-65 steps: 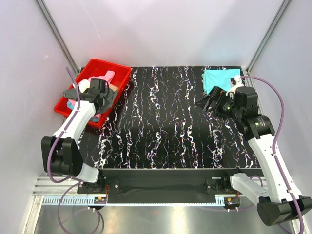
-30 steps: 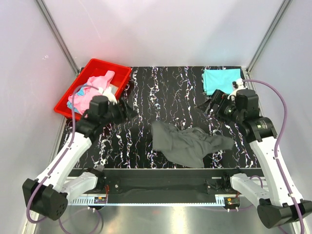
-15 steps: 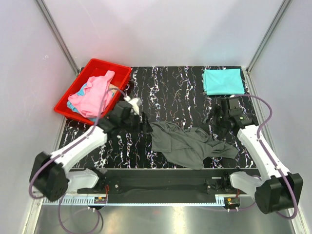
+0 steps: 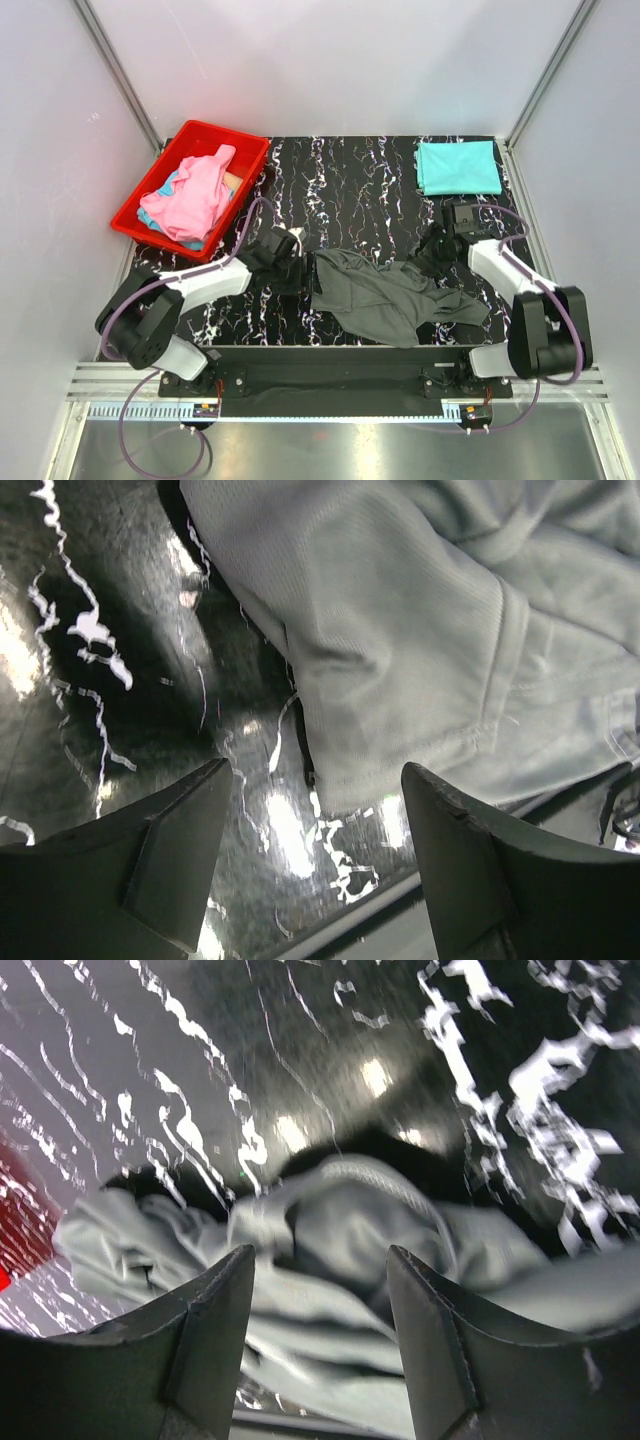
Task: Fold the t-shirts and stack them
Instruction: Flatten the tshirt out
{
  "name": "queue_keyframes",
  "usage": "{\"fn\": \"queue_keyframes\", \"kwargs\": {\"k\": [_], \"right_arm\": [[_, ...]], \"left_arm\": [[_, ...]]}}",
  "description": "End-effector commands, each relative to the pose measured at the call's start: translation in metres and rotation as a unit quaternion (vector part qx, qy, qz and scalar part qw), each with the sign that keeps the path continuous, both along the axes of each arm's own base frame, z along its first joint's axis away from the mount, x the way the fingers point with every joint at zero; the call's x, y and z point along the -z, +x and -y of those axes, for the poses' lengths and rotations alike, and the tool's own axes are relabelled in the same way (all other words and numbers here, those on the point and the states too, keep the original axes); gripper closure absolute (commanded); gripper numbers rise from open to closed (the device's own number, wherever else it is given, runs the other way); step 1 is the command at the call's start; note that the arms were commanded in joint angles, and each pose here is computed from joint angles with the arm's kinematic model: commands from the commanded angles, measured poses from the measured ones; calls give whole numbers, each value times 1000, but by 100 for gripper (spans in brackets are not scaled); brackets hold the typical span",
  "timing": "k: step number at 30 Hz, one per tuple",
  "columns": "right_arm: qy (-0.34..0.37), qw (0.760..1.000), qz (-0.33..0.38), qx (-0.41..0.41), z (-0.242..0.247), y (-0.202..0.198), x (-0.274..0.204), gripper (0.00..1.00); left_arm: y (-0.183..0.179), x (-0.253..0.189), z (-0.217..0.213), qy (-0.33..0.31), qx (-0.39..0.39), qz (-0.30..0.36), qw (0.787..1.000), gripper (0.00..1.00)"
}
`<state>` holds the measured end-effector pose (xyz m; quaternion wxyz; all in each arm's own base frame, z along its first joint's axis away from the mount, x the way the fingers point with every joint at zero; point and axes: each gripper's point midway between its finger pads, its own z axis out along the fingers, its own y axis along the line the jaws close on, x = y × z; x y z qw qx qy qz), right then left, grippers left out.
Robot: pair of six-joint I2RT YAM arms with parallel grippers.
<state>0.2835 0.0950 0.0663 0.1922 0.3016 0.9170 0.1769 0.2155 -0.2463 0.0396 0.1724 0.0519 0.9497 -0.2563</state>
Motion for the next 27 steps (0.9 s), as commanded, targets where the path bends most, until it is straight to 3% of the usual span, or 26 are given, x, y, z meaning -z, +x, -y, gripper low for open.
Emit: {"fn": "queue_keyframes", "kwargs": {"k": [1,6,9,13,14,15,16,17,19,20,21,23,24,27], "right_arm": [[17,998,61,-7,-9,43,-12,37],[47,998,32,-7,-22,56,9,39],[75,997,30,-7,-31,60,14,42],[94,995,40,-11,-37,68,11,54],[96,994,43,-15,-39,71,8,68],[92,994,47,-22,-39,74,5,76],[88,994,56,-27,-39,81,-8,84],[79,993,72,-43,-38,86,-18,100],[58,991,114,-47,-33,103,-65,100],[40,989,134,-55,-28,107,-83,100],[17,981,190,-46,-20,122,-133,100],[-21,977,206,-44,-7,115,-168,100],[-43,966,253,-26,3,118,-214,100],[-88,955,284,3,26,95,-262,100]], "left_arm": [[8,3,10,-20,-3,16,1000,26],[5,14,9,-18,1,7,1000,28],[4,16,13,-26,9,4,1000,36],[4,10,20,-46,15,7,999,68],[4,8,21,-47,18,5,999,86],[4,6,22,-47,24,5,999,98],[11,-9,28,-53,28,18,998,100],[10,-13,22,-34,29,11,999,100],[29,-32,9,14,24,54,998,100],[42,-69,5,22,16,81,996,100],[50,-87,-2,39,18,108,993,100],[70,-149,-20,72,-18,173,982,100],[75,-171,-26,80,-24,198,977,100],[79,-229,-50,102,-61,251,961,100]]}}
